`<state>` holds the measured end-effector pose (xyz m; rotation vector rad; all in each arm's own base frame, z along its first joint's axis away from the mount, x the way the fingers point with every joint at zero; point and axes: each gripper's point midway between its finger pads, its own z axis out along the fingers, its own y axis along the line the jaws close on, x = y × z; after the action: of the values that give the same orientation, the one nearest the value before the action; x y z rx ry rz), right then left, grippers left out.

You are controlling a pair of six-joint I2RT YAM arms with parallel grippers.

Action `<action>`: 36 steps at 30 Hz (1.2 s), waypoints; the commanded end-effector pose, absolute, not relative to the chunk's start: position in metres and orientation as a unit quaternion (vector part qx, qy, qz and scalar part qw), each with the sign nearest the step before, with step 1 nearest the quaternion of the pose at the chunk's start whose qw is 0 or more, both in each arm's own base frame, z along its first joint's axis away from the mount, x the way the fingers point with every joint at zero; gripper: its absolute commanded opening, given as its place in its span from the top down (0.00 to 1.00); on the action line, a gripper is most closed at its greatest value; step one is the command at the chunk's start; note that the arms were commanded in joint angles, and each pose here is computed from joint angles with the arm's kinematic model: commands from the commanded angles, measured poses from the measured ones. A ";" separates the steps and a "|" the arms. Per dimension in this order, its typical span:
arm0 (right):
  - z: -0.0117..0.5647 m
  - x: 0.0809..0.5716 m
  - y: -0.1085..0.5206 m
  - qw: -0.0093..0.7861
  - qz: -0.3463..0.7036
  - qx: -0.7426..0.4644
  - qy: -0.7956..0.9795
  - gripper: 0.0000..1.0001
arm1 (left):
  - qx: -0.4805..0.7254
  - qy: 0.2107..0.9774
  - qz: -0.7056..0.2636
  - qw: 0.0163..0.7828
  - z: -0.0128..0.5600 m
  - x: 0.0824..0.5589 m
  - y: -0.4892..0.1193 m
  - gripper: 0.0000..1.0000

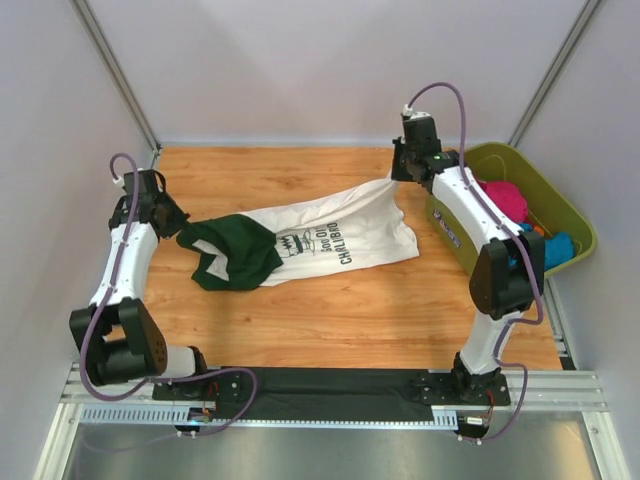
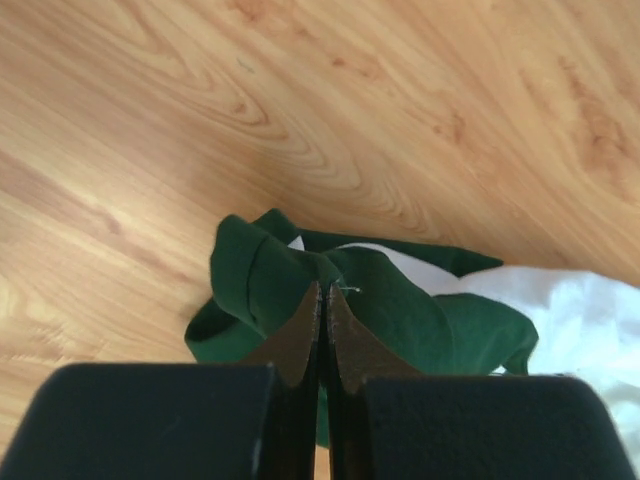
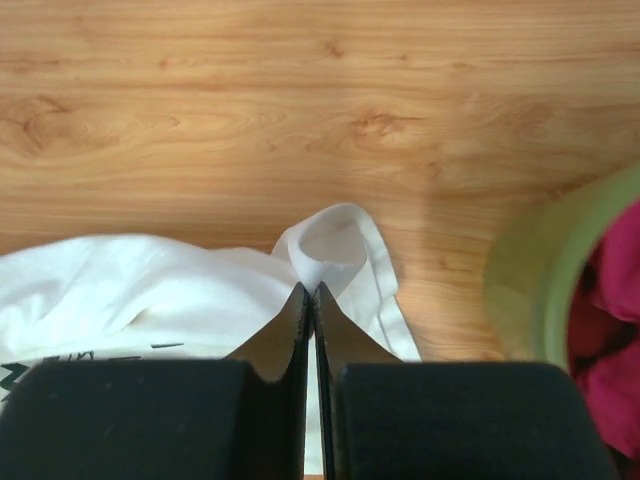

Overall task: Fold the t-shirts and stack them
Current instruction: Flatten the tshirt out

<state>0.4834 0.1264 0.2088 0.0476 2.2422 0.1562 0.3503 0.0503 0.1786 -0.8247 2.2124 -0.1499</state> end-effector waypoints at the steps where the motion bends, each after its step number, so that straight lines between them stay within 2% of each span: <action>1: 0.203 0.507 0.142 0.441 0.073 0.019 0.894 1.00 | -0.346 0.852 -0.092 0.383 0.161 0.377 0.054 1.00; 5: 0.173 0.521 0.141 0.424 0.054 0.021 0.904 1.00 | -0.356 0.862 -0.094 0.348 0.131 0.398 0.057 1.00; 7: 0.168 0.531 0.140 0.427 0.043 0.019 0.903 1.00 | -0.352 0.862 -0.104 0.350 0.134 0.413 0.057 1.00; 10: 0.165 0.545 0.137 0.434 0.025 0.021 0.900 1.00 | -0.345 0.866 -0.112 0.343 0.128 0.431 0.057 0.95; 11: 0.165 0.549 0.137 0.437 0.021 0.018 0.899 1.00 | -0.343 0.868 -0.112 0.341 0.127 0.438 0.059 0.87; 13: 0.157 0.554 0.136 0.431 0.010 0.015 0.902 1.00 | -0.339 0.874 -0.109 0.330 0.126 0.438 0.059 0.63; 14: 0.163 0.559 0.136 0.438 0.010 0.016 0.899 1.00 | -0.335 0.874 -0.110 0.334 0.130 0.439 0.059 0.29; 15: 0.158 0.560 0.136 0.433 0.007 0.013 0.901 1.00 | -0.334 0.875 -0.111 0.334 0.133 0.437 0.057 0.16; 17: 0.158 0.562 0.138 0.433 0.009 0.011 0.901 1.00 | -0.327 0.876 -0.111 0.338 0.143 0.428 0.052 0.04; 23: 0.151 0.557 0.135 0.423 0.005 0.016 0.906 1.00 | -0.268 0.886 -0.118 0.360 0.170 0.389 -0.002 0.03; 26: 0.150 0.553 0.129 0.418 -0.009 0.025 0.908 1.00 | -0.261 0.891 -0.150 0.341 0.159 0.367 -0.035 0.04; 32: 0.151 0.546 0.127 0.413 -0.007 0.028 0.910 1.00 | -0.288 0.885 -0.143 0.337 0.135 0.346 -0.035 0.09; 36: 0.150 0.544 0.126 0.411 -0.008 0.029 0.911 1.00 | -0.305 0.876 -0.128 0.350 0.130 0.352 -0.027 0.19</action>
<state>0.5432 0.1322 0.1294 0.0475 2.3379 -0.0091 0.3333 -0.0350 0.1150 -0.7566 2.3807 -0.3447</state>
